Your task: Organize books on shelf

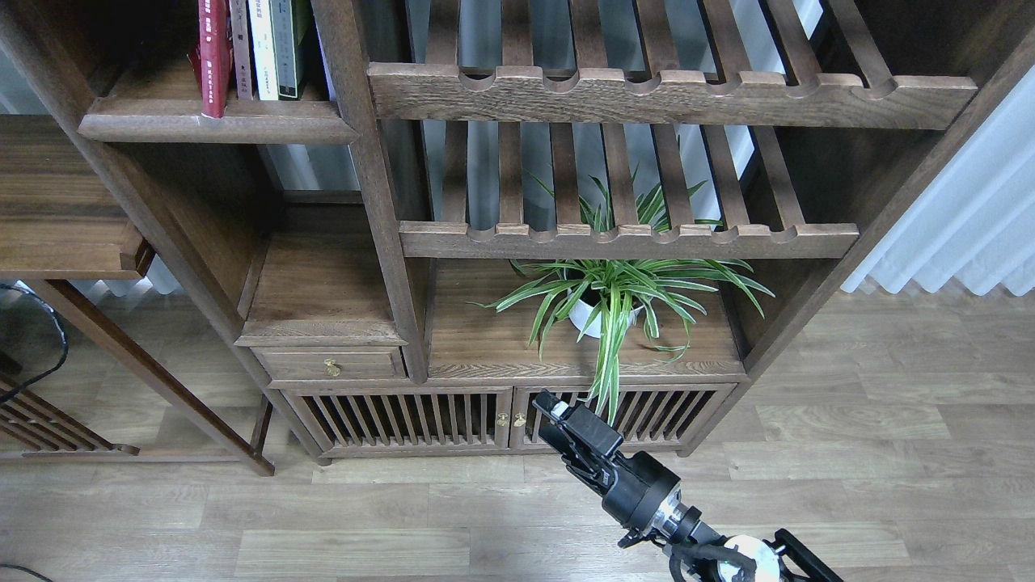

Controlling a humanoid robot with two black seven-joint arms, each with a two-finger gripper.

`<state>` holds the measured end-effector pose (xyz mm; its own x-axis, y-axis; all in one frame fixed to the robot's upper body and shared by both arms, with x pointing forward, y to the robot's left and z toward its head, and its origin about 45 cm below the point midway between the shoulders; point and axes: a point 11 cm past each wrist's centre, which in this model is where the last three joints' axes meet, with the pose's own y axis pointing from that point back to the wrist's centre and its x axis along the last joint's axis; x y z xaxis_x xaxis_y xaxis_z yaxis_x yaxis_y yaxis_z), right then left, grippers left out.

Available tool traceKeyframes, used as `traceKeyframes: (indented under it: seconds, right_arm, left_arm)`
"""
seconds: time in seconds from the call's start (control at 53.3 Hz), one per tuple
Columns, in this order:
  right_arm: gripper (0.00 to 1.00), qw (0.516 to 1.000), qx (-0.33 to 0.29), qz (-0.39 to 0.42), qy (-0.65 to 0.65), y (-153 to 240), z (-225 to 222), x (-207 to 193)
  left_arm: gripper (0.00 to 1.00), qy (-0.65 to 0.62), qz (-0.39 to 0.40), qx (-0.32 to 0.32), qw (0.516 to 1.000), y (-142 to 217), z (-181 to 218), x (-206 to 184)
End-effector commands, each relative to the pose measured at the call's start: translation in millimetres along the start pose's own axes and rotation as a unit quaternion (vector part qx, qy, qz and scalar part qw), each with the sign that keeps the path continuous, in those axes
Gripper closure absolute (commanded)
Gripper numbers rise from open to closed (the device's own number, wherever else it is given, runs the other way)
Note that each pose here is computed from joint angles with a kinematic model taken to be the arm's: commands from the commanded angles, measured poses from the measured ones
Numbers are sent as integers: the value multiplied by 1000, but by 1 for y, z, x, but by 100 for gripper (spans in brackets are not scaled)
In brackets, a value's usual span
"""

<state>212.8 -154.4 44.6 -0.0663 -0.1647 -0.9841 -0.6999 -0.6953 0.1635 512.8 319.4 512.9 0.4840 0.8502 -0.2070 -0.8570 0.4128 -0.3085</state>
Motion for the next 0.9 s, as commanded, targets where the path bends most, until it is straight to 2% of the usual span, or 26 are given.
traceKeyframes:
  seconds: [0.0,0.413,0.581,0.882]
  right_arm:
    - [1,1000,1,-4,1,-1,-1,-3]
    - [1,1000,1,-9,2,-1,0,-5]
    - [1,1000,1,-9,2,-1,0,-5]
    - [1,1000,2,-9,2,-1,-1,-6]
  left_arm:
    - [96,-11,5,1,1000,-12,6,-2]
    - [95,-31,30,-6,999,-12,-7,12]
    - [94,-33,23,-77,996,-15,-5,6]
    - [94,-16,30,-132,991,-12,-20,7]
